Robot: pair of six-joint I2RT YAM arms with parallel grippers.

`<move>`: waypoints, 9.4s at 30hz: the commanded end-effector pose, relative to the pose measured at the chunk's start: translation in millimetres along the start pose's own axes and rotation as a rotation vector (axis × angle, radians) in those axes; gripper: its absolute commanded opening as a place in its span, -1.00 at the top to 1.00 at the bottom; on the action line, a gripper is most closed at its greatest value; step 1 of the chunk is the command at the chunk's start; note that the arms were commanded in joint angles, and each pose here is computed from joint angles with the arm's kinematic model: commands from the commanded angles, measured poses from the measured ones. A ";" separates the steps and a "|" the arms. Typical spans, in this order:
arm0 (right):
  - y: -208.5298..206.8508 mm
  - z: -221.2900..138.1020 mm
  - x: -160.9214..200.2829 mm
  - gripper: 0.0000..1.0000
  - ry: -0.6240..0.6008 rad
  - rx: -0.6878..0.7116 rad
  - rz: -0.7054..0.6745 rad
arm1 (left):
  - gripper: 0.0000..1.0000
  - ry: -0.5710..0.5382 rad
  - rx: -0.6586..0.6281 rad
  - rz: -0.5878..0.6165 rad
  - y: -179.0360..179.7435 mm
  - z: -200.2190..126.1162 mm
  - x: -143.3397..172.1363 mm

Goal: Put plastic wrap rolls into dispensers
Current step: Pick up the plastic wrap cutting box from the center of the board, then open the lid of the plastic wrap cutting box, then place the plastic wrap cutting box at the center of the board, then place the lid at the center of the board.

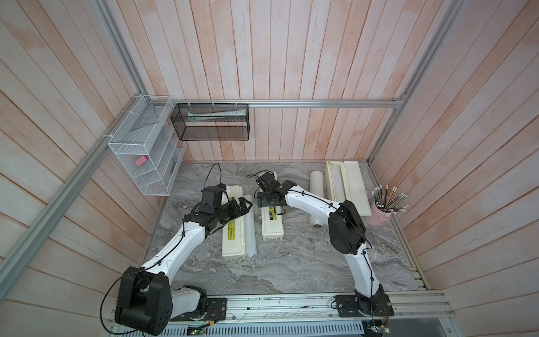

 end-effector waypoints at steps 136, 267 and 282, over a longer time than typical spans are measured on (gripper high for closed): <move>-124.5 -147.4 -33.6 -0.58 -0.160 -0.407 0.339 | -1.00 -0.980 -0.087 1.422 -137.4 35.2 173.6; -128.4 -145.3 9.4 -0.20 -0.110 -0.402 0.333 | 0.72 -0.738 -0.150 0.909 -87.3 84.1 134.4; -133.5 -68.3 21.3 -0.30 -0.019 -0.325 0.337 | 0.58 -0.589 -0.160 0.731 -57.3 98.6 104.2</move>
Point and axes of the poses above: each gripper's point midway between its finger pads, its own z axis out along the fingers, its own y axis along the line the jaws close on, x = y × z, the point moved 1 cm from there along -z, back along the fingers, and after that the axes turned 14 degrees about -z, right-handed, at the moved point
